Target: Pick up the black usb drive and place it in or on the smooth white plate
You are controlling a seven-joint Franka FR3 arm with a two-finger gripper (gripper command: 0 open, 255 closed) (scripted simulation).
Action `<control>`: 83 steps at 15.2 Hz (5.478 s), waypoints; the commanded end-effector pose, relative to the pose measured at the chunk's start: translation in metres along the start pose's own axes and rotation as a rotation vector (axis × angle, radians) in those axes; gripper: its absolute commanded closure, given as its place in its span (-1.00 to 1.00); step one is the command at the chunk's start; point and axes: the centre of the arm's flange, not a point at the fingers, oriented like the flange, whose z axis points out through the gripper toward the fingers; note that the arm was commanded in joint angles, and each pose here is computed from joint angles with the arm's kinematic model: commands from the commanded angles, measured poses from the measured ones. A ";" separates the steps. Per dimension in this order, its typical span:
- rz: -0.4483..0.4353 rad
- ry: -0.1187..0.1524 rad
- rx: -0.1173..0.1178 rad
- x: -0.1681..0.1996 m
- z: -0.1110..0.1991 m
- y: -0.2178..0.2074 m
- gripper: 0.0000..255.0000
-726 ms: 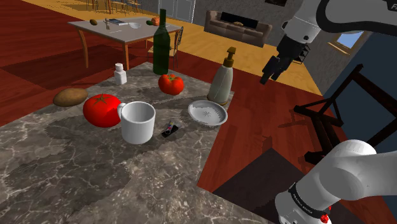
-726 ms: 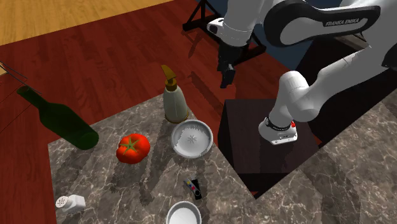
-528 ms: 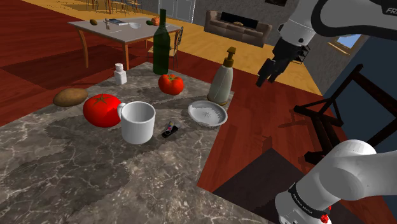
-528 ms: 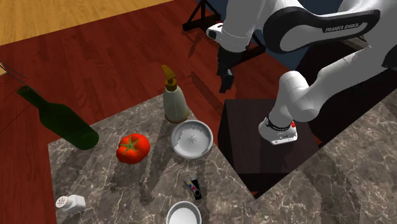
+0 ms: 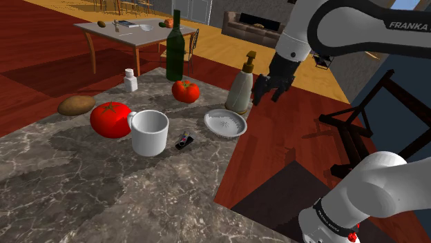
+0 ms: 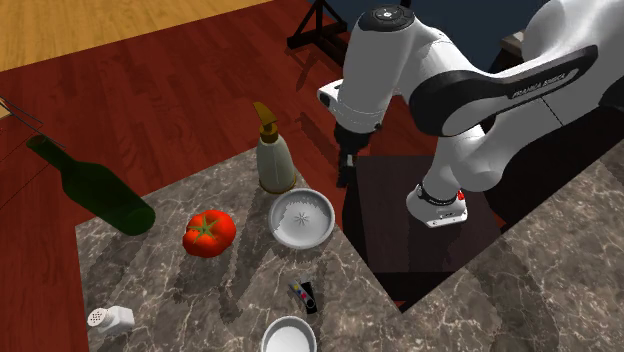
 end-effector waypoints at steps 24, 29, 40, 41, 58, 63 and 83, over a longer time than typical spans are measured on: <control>0.416 -0.103 -0.025 0.077 0.143 -0.231 -1.00; 0.416 -0.103 -0.025 0.075 0.161 -0.231 -1.00; 0.416 -0.103 -0.025 0.075 0.161 -0.231 1.00; 0.416 -0.103 -0.025 0.074 0.161 -0.231 1.00; 0.416 -0.103 -0.025 0.080 0.093 -0.232 1.00; 0.416 -0.103 -0.025 0.082 0.072 -0.233 1.00; 0.416 -0.103 -0.025 0.106 0.098 -0.040 1.00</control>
